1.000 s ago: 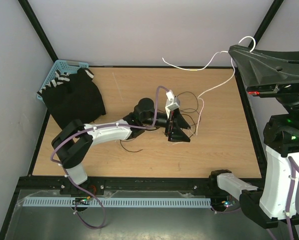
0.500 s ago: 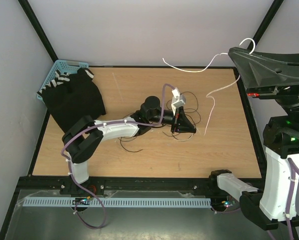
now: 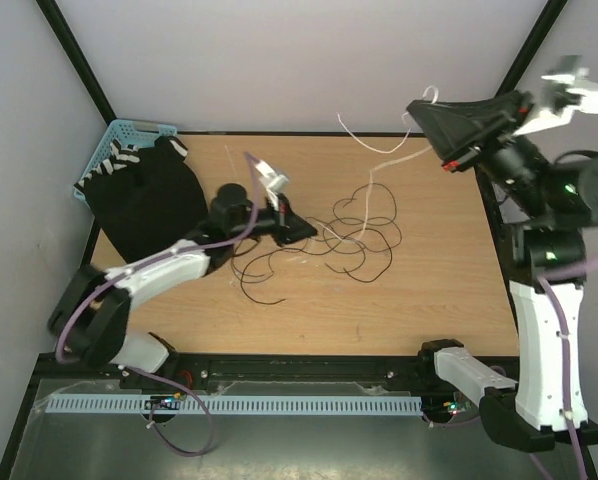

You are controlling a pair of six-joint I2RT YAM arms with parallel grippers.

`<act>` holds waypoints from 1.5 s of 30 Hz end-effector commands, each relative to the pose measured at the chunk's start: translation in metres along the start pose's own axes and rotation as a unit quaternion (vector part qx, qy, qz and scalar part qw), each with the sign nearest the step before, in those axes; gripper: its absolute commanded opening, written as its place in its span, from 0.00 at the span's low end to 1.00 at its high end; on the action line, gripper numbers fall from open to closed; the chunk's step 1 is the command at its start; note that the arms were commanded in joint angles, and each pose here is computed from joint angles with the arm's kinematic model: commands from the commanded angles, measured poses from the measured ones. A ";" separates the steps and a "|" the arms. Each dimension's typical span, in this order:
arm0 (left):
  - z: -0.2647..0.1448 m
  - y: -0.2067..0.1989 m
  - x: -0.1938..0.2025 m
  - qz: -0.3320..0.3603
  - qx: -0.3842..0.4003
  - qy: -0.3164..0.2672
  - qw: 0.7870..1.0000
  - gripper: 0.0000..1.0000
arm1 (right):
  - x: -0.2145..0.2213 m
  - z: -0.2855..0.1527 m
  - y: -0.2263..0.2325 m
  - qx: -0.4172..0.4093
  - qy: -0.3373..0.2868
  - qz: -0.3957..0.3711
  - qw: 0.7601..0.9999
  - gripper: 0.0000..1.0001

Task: Zip-tie the wires
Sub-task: Straighten the cable at the center of the board.

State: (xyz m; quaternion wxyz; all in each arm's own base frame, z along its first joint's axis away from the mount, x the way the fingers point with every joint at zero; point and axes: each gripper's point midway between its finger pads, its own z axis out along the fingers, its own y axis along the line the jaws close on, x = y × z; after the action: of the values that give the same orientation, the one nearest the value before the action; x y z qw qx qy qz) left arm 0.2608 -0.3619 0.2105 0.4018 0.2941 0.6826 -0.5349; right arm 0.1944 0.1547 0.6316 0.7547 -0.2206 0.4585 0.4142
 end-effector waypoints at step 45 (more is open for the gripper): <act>-0.247 0.163 0.135 -0.272 -0.533 0.060 0.799 0.00 | 0.424 -0.304 -0.255 0.547 0.548 0.016 0.633 0.02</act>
State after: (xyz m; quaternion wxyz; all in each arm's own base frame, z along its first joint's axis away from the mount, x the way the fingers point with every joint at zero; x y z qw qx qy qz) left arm 0.2625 -0.0837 0.0433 0.2850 -0.1315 0.9354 -0.1627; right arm 0.3530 -0.0300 0.1143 0.3585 0.0634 0.9249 -0.1094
